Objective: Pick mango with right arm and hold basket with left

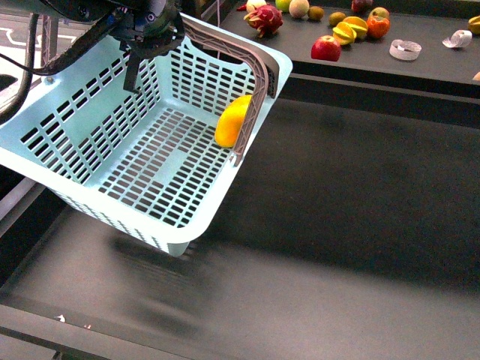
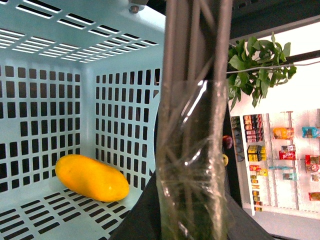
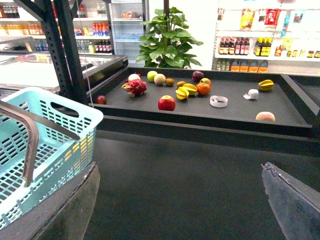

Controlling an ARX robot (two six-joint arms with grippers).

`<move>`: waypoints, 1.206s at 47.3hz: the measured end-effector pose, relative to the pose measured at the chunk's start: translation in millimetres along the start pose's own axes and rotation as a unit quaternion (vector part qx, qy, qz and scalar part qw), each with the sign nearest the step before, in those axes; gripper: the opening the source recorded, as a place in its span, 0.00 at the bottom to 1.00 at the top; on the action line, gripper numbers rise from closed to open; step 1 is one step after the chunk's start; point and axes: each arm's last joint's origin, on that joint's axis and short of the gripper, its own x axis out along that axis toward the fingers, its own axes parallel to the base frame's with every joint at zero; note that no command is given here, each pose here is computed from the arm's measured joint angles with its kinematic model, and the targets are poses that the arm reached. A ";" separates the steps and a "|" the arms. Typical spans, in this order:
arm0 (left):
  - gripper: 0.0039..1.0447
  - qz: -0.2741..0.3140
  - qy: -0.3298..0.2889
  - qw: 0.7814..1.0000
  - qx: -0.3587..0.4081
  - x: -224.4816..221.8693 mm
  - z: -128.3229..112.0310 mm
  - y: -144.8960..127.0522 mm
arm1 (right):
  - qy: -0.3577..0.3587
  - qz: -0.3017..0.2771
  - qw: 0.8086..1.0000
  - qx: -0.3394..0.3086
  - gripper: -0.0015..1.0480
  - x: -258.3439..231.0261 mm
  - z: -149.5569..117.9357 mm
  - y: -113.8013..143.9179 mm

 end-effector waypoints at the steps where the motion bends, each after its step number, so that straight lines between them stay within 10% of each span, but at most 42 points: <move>1: 0.09 0.003 0.000 1.000 -0.005 2.2 -0.2 0.3 | 0.000 0.000 1.000 0.000 0.92 0.0 0.0 0.0; 20: 0.10 0.068 0.013 0.996 -0.054 33.0 -7.5 26.6 | 0.000 0.000 1.000 0.000 0.92 0.0 0.0 0.0; 40: 0.96 0.052 -0.006 0.998 -0.032 9.6 16.3 -1.8 | 0.000 0.000 1.000 0.000 0.92 0.0 0.1 0.0; 57: 0.95 -0.017 -0.048 0.993 0.104 -75.5 67.2 -11.7 | 0.000 0.000 1.000 0.000 0.92 0.0 0.1 0.0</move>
